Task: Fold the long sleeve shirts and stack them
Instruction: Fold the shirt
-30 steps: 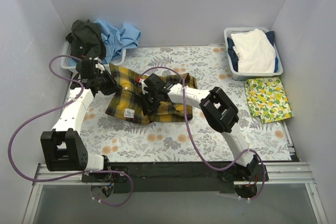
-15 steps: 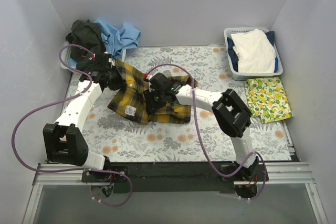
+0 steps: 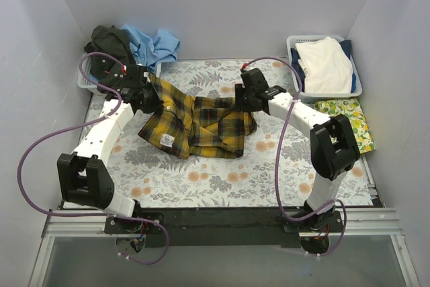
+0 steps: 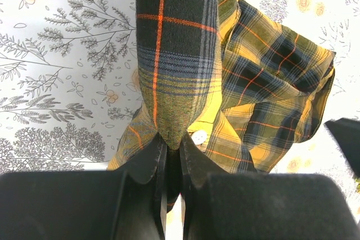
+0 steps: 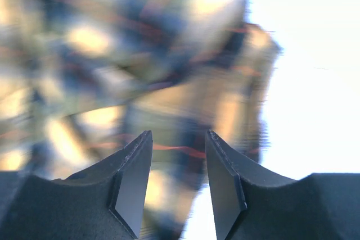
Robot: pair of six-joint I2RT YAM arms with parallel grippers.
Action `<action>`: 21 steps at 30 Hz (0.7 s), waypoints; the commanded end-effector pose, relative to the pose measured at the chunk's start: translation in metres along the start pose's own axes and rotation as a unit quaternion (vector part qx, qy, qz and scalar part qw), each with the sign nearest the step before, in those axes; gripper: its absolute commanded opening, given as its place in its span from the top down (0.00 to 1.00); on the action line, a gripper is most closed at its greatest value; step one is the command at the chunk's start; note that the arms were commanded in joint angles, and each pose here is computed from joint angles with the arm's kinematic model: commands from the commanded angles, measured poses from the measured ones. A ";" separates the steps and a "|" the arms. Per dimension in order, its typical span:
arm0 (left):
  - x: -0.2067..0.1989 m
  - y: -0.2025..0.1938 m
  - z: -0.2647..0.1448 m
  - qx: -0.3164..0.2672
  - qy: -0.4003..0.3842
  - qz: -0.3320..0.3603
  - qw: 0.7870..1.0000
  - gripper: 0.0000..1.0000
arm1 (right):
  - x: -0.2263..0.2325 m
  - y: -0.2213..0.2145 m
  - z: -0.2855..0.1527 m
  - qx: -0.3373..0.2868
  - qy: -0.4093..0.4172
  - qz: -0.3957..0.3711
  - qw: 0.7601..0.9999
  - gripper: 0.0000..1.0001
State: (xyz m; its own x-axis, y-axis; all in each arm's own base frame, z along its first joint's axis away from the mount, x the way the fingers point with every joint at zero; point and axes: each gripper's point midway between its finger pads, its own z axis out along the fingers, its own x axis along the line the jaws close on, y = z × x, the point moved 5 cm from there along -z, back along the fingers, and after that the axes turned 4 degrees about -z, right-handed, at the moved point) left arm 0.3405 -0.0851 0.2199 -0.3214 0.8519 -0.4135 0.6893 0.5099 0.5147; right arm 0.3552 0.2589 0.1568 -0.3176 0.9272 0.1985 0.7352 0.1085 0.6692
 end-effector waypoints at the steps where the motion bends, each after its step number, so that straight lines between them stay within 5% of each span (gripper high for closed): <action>1: -0.017 0.014 -0.007 -0.031 -0.011 0.009 0.999 1.00 | -0.042 -0.011 0.006 0.039 -0.078 -0.022 0.996 0.49; 17: -0.035 0.014 -0.006 -0.042 0.008 0.026 0.999 1.00 | -0.091 -0.063 0.019 0.129 -0.199 -0.018 0.971 0.50; 21: -0.038 0.015 -0.006 -0.046 0.014 0.030 0.998 1.00 | -0.090 -0.080 0.024 0.157 -0.184 -0.018 0.970 0.60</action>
State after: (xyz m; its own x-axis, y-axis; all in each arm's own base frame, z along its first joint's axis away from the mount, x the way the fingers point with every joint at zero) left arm 0.3502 -0.1083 0.2262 -0.3016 0.8850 -0.3546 0.6965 0.4585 0.5519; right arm 0.3477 0.1830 0.0800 -0.1550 0.9823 -0.1049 0.8701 0.1860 0.4565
